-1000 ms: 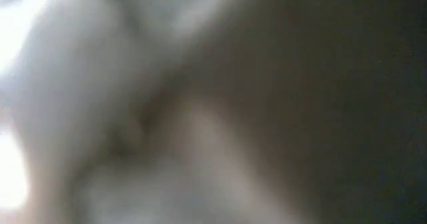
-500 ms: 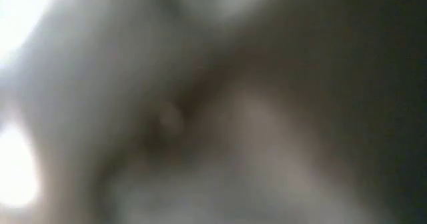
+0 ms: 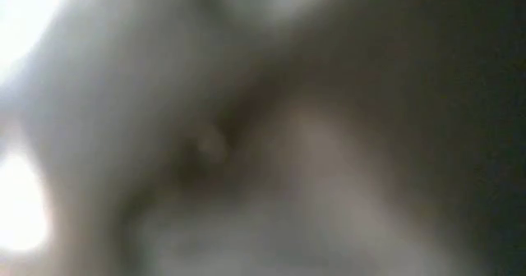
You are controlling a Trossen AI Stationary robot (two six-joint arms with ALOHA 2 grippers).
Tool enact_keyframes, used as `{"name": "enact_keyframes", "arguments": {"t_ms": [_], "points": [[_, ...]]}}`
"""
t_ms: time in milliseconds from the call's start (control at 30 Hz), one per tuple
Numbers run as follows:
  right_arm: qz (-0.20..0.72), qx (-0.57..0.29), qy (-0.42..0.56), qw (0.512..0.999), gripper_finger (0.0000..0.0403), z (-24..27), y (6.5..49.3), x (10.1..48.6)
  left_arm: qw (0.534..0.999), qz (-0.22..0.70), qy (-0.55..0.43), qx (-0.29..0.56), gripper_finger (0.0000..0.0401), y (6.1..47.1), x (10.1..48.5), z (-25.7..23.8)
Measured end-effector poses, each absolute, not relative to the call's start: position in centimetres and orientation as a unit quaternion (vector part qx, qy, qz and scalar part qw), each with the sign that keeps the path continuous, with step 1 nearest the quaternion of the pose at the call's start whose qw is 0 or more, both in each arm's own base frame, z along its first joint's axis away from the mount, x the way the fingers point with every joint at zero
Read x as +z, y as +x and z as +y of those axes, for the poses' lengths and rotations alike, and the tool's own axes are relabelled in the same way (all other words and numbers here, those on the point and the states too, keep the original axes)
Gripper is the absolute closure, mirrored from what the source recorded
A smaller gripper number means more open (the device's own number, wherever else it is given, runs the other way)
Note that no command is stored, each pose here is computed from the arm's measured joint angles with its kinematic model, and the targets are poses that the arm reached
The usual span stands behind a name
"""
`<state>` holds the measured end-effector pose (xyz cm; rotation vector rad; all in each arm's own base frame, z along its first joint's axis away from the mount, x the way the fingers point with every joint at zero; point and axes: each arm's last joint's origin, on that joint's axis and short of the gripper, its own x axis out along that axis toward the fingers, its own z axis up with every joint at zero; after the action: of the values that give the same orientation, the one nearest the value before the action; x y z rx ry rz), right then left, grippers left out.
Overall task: Pick and place slides into the shelf
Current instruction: Put the black slides under the shelf
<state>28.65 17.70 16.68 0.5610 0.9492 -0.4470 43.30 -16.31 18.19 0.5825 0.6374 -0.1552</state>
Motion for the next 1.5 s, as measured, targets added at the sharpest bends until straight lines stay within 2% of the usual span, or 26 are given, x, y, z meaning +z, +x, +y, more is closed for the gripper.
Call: {"name": "enact_keyframes", "arguments": {"t_ms": [133,333,633,767,933,1267,1500], "points": [[0.450,-0.227,0.240,0.830,0.0403,15.7,29.6,16.6,0.897,0.327,0.297,-0.028,0.0204,43.2,18.0,-15.7],[0.450,-0.240,0.226,0.830,0.0402,14.3,30.2,16.6,0.896,0.354,0.269,0.013,0.0202,43.3,17.7,-14.3],[0.450,-0.231,0.262,0.822,0.0403,16.9,28.8,16.6,0.897,0.368,0.244,0.031,0.0207,43.4,17.5,-13.3],[0.427,-0.210,0.268,0.838,0.0403,18.0,28.7,16.9,0.895,0.371,0.243,0.037,0.0209,43.4,17.4,-13.0],[0.391,-0.216,0.240,0.862,0.0403,17.3,29.5,17.1,0.892,0.378,0.242,0.045,0.0211,43.5,17.4,-12.5],[0.412,-0.258,0.202,0.850,0.0402,16.1,29.1,16.8,0.858,0.443,0.255,0.057,0.0211,43.0,16.4,-10.3],[0.413,-0.251,0.203,0.851,0.0402,16.6,28.8,16.8,0.867,0.425,0.247,0.086,0.0216,43.4,16.7,-9.7]]}}
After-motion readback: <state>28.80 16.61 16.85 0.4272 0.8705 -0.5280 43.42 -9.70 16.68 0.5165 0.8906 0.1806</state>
